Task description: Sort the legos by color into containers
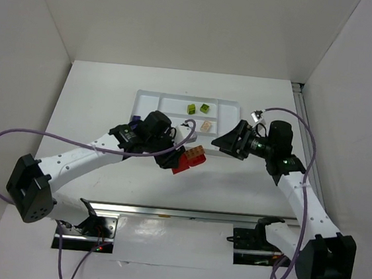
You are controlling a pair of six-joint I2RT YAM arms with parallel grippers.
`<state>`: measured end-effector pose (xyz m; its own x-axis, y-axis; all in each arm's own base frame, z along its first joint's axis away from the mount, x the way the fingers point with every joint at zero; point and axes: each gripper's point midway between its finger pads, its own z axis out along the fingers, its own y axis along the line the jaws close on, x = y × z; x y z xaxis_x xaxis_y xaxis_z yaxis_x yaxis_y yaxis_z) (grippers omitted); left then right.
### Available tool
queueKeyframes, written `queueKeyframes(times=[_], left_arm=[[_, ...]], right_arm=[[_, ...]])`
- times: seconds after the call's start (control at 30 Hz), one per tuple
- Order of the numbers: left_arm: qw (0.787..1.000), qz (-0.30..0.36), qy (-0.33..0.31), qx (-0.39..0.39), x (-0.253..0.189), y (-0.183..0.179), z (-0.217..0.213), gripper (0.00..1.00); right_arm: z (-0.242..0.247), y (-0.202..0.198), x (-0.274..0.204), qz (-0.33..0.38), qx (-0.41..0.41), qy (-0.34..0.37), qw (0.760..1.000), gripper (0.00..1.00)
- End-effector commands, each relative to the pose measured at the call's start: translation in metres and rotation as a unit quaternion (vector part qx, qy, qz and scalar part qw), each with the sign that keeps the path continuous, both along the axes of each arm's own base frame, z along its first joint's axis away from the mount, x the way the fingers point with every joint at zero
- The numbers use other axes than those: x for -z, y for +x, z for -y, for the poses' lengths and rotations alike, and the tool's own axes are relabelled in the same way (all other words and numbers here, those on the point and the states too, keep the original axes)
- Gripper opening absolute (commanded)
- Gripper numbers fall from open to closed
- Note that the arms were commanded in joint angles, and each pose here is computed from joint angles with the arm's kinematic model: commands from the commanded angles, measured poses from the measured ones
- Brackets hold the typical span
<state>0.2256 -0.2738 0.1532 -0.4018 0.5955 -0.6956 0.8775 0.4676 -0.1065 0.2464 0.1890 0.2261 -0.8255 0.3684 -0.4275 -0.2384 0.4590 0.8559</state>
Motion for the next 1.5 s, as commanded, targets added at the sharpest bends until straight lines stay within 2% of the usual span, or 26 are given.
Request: queueKeyframes(times=[0.0,0.3,0.47,0.73,0.8,1.03,1.17,1.33,1.37,1.47], left_arm=[[0.999,0.014,-0.040,-0.001,-0.025,-0.001,0.002,0.00],[0.999,0.002,-0.037,-0.006,-0.019,0.001,0.002,0.00],[0.999,-0.001,-0.039,-0.009,-0.019,0.000,0.002,0.00],[0.999,0.002,-0.042,-0.009,-0.021,0.002,0.003,0.00],[0.999,0.000,-0.044,-0.006,-0.021,0.000,0.004,0.00],[0.999,-0.006,-0.044,-0.002,-0.018,-0.003,0.004,0.00],[0.999,-0.008,-0.046,0.001,-0.016,-0.004,0.005,0.00],[0.999,-0.005,-0.049,0.001,-0.017,-0.003,0.006,0.00],[0.999,-0.005,-0.049,0.001,-0.017,-0.003,0.006,0.00],[0.999,-0.003,-0.047,-0.002,-0.017,-0.001,0.005,0.00]], right_arm=[[-0.012,-0.001,-0.029,0.056,-0.068,0.029,0.996,0.84],[-0.024,0.007,-0.022,0.056,-0.092,0.035,0.994,0.72],[-0.034,0.006,-0.010,0.035,-0.108,0.030,0.993,0.72],[-0.050,0.008,-0.008,0.050,-0.118,0.021,0.992,0.72],[-0.051,0.010,-0.007,0.047,-0.117,0.024,0.992,0.69],[-0.059,0.011,-0.007,0.051,-0.127,0.037,0.990,0.47],[-0.061,0.014,-0.004,0.036,-0.123,0.045,0.991,0.46],[-0.061,0.013,-0.004,0.028,-0.119,0.052,0.991,0.25],[-0.062,0.014,-0.010,0.041,-0.119,0.057,0.990,0.16],[-0.061,0.013,-0.010,0.036,-0.112,0.059,0.991,0.09]])
